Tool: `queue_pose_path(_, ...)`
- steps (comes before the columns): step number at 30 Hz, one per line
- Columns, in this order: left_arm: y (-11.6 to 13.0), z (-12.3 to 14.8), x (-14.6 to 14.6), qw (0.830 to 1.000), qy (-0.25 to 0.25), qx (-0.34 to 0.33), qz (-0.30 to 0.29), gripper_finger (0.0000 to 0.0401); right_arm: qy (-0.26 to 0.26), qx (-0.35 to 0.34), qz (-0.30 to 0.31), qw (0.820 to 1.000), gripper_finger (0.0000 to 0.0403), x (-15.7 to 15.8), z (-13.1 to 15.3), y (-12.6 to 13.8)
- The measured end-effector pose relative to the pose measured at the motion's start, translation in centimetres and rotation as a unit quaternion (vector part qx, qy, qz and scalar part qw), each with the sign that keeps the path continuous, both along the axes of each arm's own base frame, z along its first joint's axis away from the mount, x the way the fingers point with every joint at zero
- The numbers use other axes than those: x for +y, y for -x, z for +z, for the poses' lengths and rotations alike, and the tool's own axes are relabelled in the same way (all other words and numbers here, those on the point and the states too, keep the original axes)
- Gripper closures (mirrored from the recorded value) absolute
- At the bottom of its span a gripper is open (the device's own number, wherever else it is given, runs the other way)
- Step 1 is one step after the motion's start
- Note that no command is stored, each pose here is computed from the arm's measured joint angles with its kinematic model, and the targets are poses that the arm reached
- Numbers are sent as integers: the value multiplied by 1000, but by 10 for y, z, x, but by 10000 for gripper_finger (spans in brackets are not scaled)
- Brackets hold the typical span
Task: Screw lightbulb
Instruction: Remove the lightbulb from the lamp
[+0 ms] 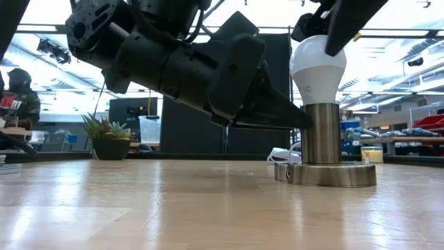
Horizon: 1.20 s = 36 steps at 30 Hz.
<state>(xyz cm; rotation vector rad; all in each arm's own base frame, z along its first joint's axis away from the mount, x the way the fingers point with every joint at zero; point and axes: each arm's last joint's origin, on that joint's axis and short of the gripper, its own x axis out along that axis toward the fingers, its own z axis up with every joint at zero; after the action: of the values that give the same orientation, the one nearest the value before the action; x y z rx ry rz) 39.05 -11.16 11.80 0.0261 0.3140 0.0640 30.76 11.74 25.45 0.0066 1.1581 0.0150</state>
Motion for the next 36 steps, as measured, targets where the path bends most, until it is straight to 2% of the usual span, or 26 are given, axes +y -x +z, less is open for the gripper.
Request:
queue_pose_path(3, -1, 0, 4, 1000, 1, 0, 1, 134, 3, -2, 3, 1000, 19, -1, 0, -1)
queue_pose_path(9, -3, 2, 5, 999, 16, -5, -40, 135, 14, -14, 18, 1000, 21, -3, 1, -3)
queue_pose_path(13, -3, 3, 5, 998, -17, -10, -60, 135, 14, -29, 33, 999, 21, -2, 2, -6)
queue_pose_path(18, -4, 4, 6, 998, -28, -14, -47, 135, 11, -26, 34, 999, 21, -1, 2, -6)
queue_pose_path(21, -7, 0, 4, 998, 16, -20, -53, 135, 9, -26, 31, 999, 21, -1, 2, -5)
queue_pose_path(24, -14, -1, 0, 999, -3, -24, -38, 135, 9, -25, 33, 999, 21, 1, 2, -5)
queue_pose_path(28, -19, -27, 0, 999, 4, 15, -29, 135, 10, -21, 34, 999, 21, 2, 1, -3)
queue_pose_path(36, -26, -21, -2, 999, 2, -1, -34, 135, 7, -19, 28, 999, 24, 2, 1, -3)
